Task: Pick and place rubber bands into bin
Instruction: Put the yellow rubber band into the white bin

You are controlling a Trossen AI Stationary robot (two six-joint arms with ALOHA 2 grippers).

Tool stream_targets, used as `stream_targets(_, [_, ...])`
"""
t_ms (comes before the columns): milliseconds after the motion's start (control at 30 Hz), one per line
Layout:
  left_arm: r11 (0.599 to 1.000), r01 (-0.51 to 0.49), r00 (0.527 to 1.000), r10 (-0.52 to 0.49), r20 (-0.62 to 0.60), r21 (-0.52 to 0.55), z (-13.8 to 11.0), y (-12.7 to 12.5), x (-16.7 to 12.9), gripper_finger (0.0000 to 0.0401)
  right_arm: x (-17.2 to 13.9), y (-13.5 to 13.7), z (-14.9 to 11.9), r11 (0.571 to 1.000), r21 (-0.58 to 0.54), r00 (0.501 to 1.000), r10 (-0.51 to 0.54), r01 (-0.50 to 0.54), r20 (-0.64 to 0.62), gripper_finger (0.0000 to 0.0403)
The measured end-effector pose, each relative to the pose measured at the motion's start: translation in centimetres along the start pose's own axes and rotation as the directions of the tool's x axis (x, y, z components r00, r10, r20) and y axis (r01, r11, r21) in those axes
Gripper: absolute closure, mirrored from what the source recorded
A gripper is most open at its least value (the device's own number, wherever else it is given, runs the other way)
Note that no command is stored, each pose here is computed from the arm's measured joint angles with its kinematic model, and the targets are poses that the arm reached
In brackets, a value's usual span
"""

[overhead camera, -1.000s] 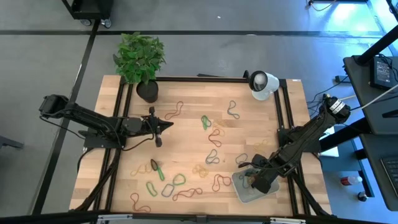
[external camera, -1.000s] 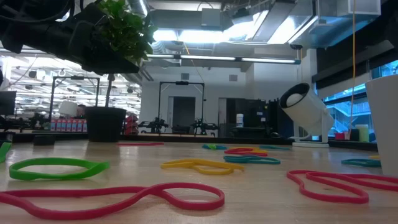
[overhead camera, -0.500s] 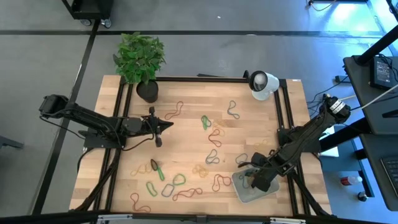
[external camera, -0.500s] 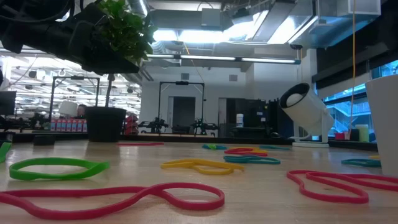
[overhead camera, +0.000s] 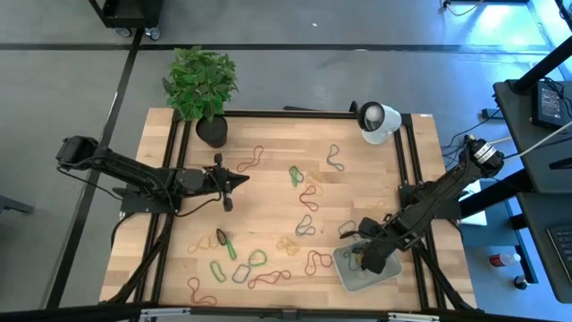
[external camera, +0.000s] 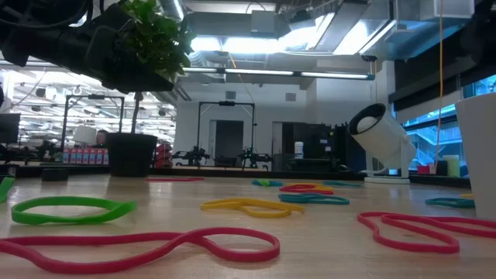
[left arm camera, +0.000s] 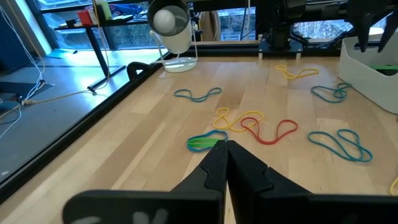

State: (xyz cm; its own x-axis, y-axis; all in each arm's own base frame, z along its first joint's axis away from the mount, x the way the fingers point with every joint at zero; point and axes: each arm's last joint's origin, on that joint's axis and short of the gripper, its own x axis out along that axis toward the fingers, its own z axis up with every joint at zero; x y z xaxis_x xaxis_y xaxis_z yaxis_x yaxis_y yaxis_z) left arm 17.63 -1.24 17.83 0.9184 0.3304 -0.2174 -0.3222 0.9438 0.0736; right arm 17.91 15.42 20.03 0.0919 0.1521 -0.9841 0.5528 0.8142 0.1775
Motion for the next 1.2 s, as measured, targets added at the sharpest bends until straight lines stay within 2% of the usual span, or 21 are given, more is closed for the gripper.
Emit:
stream_targets(133, [1.000,0.000,1.000,0.000,0.000,-0.001,0.0,0.0,0.0,0.0399,-0.9,-0.2,0.7,1.000,0.001,1.000,0.015,-0.015,-0.012,0.0280])
stream_targets(333, [1.000,0.000,1.000,0.000,0.000,0.000,0.0,0.0,0.0,0.0396,-3.6,-0.5,1.9,0.985,-0.169,0.994,0.027,-0.008,0.109,0.0285])
stream_targets(433, [1.000,0.000,1.000,0.000,0.000,0.000,0.0,0.0,0.0,0.0397,-4.6,-1.1,2.9,0.969,-0.246,0.980,0.037,0.013,0.194,0.0312])
stream_targets(600, [1.000,0.000,1.000,0.000,0.000,0.000,0.0,0.0,0.0,0.0400,-5.5,-3.1,6.0,0.942,-0.323,0.959,0.004,0.091,0.282,0.0391])
stream_targets(733, [1.000,0.000,1.000,0.000,0.000,0.000,0.0,0.0,0.0,0.0396,-6.0,-4.2,9.0,0.908,-0.401,0.933,0.038,0.117,0.358,0.0395])
stream_targets(867, [1.000,0.000,1.000,0.000,0.000,-0.001,0.0,0.0,0.0,0.0396,-6.5,-4.8,11.6,0.856,-0.500,0.884,0.126,0.133,0.451,0.0399])
stream_targets(1000, [1.000,0.001,1.000,-0.001,0.000,-0.021,0.0,0.0,0.0,0.0400,-5.2,-6.0,13.4,0.807,-0.578,0.833,0.234,0.120,0.500,0.0400])
stream_targets(1200, [1.000,0.006,1.000,-0.006,-0.017,0.022,1.1,-0.4,0.1,0.0399,-1.3,-9.0,14.3,0.821,-0.557,0.773,0.271,0.125,0.574,0.0399])
